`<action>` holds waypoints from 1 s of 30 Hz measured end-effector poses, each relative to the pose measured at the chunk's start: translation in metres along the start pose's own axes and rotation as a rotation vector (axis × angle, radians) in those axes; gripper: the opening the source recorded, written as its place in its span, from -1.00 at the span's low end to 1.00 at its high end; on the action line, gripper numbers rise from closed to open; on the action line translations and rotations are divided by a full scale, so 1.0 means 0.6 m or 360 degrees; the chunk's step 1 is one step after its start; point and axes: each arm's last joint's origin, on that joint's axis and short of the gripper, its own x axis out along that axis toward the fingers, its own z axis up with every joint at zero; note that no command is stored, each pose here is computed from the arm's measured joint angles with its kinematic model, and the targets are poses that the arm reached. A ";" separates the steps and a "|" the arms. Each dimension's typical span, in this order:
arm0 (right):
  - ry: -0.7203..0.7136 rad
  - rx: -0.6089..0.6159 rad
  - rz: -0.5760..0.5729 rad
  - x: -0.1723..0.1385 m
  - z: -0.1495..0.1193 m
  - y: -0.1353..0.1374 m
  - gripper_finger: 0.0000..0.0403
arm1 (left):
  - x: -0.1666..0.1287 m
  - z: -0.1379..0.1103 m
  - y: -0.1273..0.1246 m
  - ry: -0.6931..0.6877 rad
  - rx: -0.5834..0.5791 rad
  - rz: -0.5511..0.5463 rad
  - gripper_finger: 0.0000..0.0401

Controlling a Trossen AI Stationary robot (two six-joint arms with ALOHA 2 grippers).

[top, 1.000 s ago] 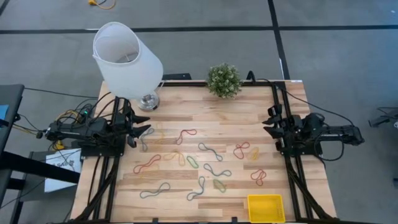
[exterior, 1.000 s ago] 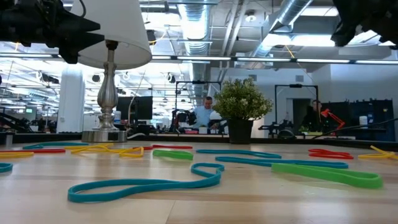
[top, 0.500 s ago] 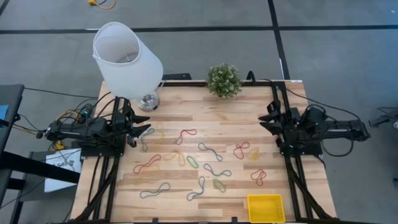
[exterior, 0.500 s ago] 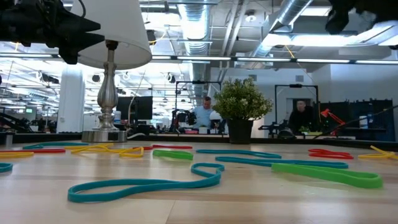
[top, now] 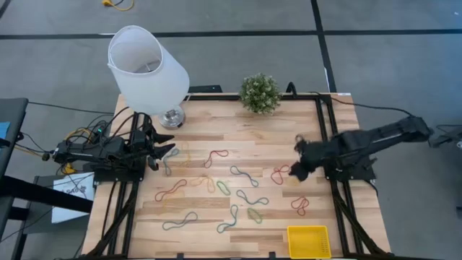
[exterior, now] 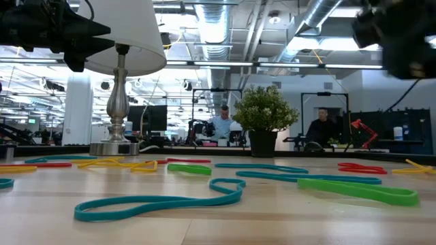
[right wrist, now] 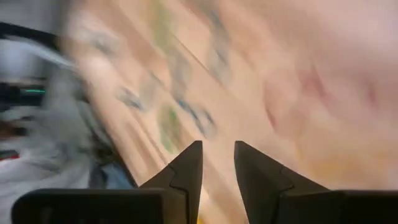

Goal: Pick and place rubber bands into bin
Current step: Put the red rubber band into the yellow basket

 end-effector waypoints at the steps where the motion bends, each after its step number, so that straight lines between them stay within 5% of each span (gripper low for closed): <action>1: 0.0084 0.0090 -0.0059 0.012 -0.007 0.003 -0.57 | 0.000 0.000 0.000 0.0000 -0.0009 0.0000 -0.19; 6: 0.0428 0.0439 -0.0502 0.070 -0.048 -0.002 -0.57 | 0.000 0.000 0.000 0.0000 -0.0027 0.0000 -0.19; 11: 0.0597 0.0421 -0.0828 0.118 -0.079 -0.011 -0.57 | 0.000 0.000 0.000 0.0003 -0.0025 0.0000 -0.19; 30: 0.0766 0.0380 -0.1034 0.207 -0.084 -0.027 -0.57 | 0.000 0.000 0.000 -0.0001 -0.0090 -0.0002 -0.19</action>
